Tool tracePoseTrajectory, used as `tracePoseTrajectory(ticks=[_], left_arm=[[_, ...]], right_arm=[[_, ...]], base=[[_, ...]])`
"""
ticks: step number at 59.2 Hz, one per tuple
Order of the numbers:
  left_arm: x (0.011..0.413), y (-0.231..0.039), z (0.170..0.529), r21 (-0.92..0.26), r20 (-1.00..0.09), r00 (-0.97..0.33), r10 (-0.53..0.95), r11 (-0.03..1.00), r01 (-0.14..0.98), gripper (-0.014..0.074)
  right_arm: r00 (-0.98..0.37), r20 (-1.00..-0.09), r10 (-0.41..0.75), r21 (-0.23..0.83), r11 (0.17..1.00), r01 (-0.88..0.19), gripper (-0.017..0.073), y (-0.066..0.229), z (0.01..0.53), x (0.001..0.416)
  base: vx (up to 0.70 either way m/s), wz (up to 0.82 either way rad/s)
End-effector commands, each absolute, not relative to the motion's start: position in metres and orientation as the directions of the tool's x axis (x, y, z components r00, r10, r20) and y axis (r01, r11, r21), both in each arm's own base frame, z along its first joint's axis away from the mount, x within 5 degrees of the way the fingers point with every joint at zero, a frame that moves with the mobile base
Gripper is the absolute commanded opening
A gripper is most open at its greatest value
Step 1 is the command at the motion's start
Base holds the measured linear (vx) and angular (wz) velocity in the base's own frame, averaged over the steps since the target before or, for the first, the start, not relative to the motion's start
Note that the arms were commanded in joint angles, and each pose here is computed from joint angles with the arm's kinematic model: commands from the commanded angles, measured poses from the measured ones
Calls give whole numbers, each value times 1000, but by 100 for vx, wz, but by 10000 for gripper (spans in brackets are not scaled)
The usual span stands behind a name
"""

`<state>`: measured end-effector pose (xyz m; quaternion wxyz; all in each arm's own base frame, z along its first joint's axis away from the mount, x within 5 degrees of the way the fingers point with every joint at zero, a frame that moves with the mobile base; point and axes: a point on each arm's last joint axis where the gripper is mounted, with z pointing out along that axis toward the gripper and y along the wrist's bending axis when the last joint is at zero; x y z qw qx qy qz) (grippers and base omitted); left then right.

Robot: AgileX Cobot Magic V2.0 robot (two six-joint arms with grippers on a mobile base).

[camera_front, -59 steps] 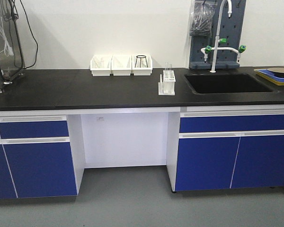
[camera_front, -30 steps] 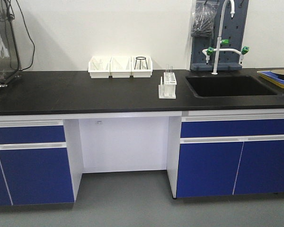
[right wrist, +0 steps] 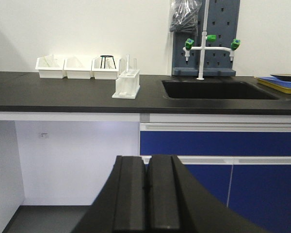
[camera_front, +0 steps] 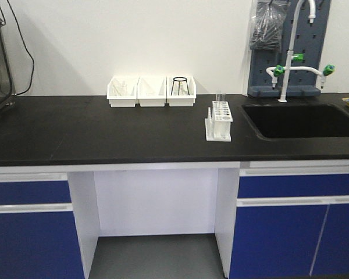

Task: Flip and reinsert test tube from rack
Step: 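Drive the base toward the white test tube rack on the bench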

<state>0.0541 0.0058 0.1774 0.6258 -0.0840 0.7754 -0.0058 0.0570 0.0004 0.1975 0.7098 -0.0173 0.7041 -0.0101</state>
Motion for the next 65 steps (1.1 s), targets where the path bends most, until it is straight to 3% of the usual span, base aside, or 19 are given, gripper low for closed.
tracePoseTrajectory(ticks=[1, 65], left_arm=[[55, 5, 186, -121, -985, -107, -132, 987, -102, -6], [55, 5, 186, -121, -985, -107, -132, 987, -102, -6]], right_arm=[[97, -994, -48, -49, 999, -7, -8, 1, 206, 56], [97, -994, -48, -49, 999, -7, -8, 1, 206, 56]], base=[[53, 5], [54, 2]])
